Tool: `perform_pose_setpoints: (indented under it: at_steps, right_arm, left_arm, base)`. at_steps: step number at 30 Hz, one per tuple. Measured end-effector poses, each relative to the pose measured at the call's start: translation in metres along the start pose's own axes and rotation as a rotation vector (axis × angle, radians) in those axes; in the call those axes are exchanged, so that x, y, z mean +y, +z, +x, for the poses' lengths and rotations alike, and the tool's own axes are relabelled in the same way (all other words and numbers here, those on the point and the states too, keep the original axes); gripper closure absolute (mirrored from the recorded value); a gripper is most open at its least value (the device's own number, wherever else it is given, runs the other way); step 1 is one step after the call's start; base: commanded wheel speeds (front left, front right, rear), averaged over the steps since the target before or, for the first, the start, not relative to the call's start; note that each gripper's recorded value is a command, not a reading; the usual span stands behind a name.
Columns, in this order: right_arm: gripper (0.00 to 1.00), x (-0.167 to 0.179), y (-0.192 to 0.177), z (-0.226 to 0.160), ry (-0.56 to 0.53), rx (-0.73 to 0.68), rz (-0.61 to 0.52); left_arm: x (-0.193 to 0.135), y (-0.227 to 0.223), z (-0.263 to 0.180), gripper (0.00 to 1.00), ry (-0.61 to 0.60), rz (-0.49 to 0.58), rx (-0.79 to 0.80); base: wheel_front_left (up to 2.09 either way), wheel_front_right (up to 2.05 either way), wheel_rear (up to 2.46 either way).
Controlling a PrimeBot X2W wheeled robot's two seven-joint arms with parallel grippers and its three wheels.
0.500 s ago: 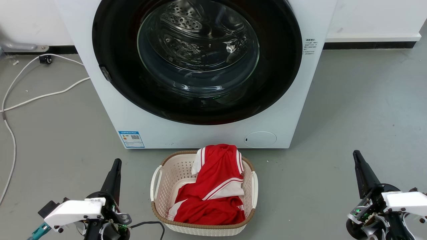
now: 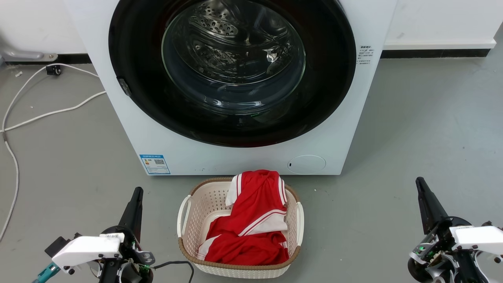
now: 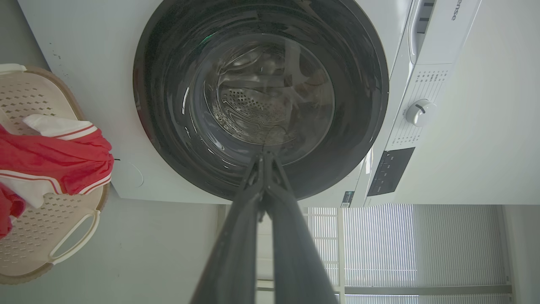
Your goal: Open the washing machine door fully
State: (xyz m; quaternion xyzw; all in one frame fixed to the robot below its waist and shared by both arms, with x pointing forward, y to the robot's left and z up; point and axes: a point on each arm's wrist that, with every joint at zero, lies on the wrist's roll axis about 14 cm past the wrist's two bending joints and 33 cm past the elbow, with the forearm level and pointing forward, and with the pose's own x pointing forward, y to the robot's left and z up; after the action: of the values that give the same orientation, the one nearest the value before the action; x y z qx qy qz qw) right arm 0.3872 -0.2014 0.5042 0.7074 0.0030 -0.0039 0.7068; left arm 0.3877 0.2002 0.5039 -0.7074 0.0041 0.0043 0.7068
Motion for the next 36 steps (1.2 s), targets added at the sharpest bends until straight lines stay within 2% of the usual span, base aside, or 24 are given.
perform_pose_setpoints:
  at_steps: [13, 14, 18, 23, 28, 31, 36]
  right_arm:
    - [1.00, 0.000, 0.000, 0.000, 0.000, 0.000, -0.003]
    - [0.00, -0.003, 0.000, -0.001, -0.009, 0.000, -0.002]
    - [0.00, -0.017, 0.000, -0.009, -0.051, -0.007, 0.001]
    - [0.00, -0.015, 0.000, -0.010, -0.043, -0.024, -0.007]
    - [0.00, -0.010, 0.002, -0.010, -0.028, -0.036, -0.063]
    - [0.00, -0.003, 0.002, -0.010, -0.011, -0.039, -0.135]
    - [0.00, 0.011, -0.004, -0.008, 0.029, -0.025, -0.322]
  left_arm:
    - [0.000, 0.000, 0.000, 1.00, 0.000, 0.000, 0.000]
    - [0.003, 0.000, -0.001, 0.00, 0.008, -0.001, 0.000]
    - [0.017, -0.002, -0.008, 0.00, 0.051, -0.007, -0.002]
    - [0.011, -0.005, -0.007, 0.00, 0.031, 0.005, -0.008]
    - [0.002, -0.006, -0.005, 0.00, 0.007, 0.062, -0.013]
    - [-0.005, -0.005, -0.004, 0.00, -0.014, 0.125, -0.020]
    - [-0.015, -0.004, -0.004, 0.00, -0.043, 0.243, -0.033]
  base:
    - [0.00, 0.00, 0.00]
    - [0.00, 0.00, 0.00]
    - [0.00, 0.00, 0.00]
    - [0.00, 0.00, 0.00]
    - [0.00, 0.00, 0.00]
    - [0.00, 0.00, 0.00]
    - [0.00, 0.00, 0.00]
